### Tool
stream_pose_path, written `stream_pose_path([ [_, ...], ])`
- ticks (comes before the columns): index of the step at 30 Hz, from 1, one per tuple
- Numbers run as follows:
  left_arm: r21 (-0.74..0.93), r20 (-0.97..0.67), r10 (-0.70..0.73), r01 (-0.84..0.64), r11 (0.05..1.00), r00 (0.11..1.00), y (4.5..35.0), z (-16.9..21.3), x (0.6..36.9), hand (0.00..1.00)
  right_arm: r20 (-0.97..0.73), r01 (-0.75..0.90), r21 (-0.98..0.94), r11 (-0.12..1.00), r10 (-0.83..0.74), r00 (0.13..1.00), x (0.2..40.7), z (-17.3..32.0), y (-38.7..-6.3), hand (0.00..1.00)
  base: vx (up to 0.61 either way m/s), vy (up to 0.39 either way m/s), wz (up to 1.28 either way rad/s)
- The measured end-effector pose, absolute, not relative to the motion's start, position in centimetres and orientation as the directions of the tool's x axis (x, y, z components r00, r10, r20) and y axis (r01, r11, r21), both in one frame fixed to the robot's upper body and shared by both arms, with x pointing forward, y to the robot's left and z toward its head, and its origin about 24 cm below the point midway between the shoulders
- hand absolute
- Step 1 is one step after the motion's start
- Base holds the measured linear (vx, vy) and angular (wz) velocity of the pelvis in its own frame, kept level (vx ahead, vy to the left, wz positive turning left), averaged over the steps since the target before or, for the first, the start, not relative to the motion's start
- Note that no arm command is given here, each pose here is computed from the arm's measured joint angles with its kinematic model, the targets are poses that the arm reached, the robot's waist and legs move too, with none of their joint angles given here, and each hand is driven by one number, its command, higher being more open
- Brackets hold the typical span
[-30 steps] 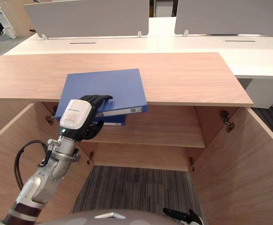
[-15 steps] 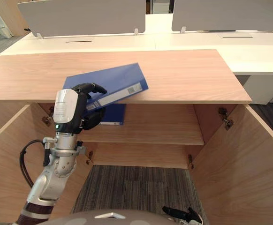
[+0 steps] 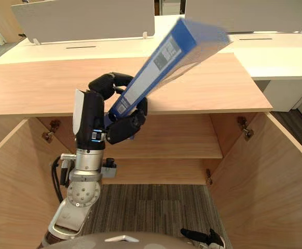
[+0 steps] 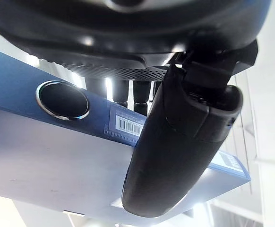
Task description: Walk over to the cabinet, pick up the folder, carry it to the office cabinet, place the folder inside the office cabinet, then close the office cabinet door
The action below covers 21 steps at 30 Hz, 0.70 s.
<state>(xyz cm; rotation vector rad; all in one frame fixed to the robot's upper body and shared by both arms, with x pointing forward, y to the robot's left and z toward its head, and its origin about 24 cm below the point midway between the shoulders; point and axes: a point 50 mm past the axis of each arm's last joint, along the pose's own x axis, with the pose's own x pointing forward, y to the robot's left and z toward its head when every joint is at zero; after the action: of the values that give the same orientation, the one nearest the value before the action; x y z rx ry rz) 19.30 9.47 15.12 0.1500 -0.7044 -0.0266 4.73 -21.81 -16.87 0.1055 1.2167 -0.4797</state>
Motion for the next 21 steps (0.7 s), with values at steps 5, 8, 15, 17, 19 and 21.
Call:
stream_pose_path([
  [5,-0.071,0.594,-0.028,0.087,0.994,0.804,9.1,15.2,19.3,0.00,-0.900,0.413,-0.168,0.895,-0.310,0.305,5.7,-16.5,-21.8,1.00,-0.04,-0.022,-0.04],
  [8,-0.188,0.557,-0.026,0.156,0.970,0.830,9.2,15.1,19.4,0.00,-0.869,0.451,-0.115,0.885,-0.310,0.386,7.2,-15.9,-21.5,1.00,-0.05,-0.018,-0.05],
  [15,-0.425,0.560,-0.043,0.332,0.842,0.827,10.0,16.1,18.5,0.00,-0.674,0.443,0.078,0.893,-0.280,0.684,13.9,-11.8,-19.5,1.00,-0.03,-0.013,0.00],
  [17,-0.452,0.572,-0.038,0.353,0.819,0.820,10.2,16.3,18.5,0.00,-0.600,0.441,0.128,0.888,-0.285,0.748,15.3,-10.3,-19.2,1.00,-0.04,0.000,-0.01],
  [19,-0.460,0.578,-0.031,0.357,0.813,0.816,10.6,16.4,18.5,0.00,-0.536,0.439,0.166,0.883,-0.293,0.792,16.3,-9.0,-18.9,1.00,-0.05,0.001,-0.01],
  [21,-0.466,0.573,-0.020,0.346,0.814,0.819,10.9,16.2,18.5,0.00,-0.481,0.442,0.203,0.874,-0.304,0.823,17.1,-7.7,-18.5,1.00,-0.03,-0.001,-0.06],
])
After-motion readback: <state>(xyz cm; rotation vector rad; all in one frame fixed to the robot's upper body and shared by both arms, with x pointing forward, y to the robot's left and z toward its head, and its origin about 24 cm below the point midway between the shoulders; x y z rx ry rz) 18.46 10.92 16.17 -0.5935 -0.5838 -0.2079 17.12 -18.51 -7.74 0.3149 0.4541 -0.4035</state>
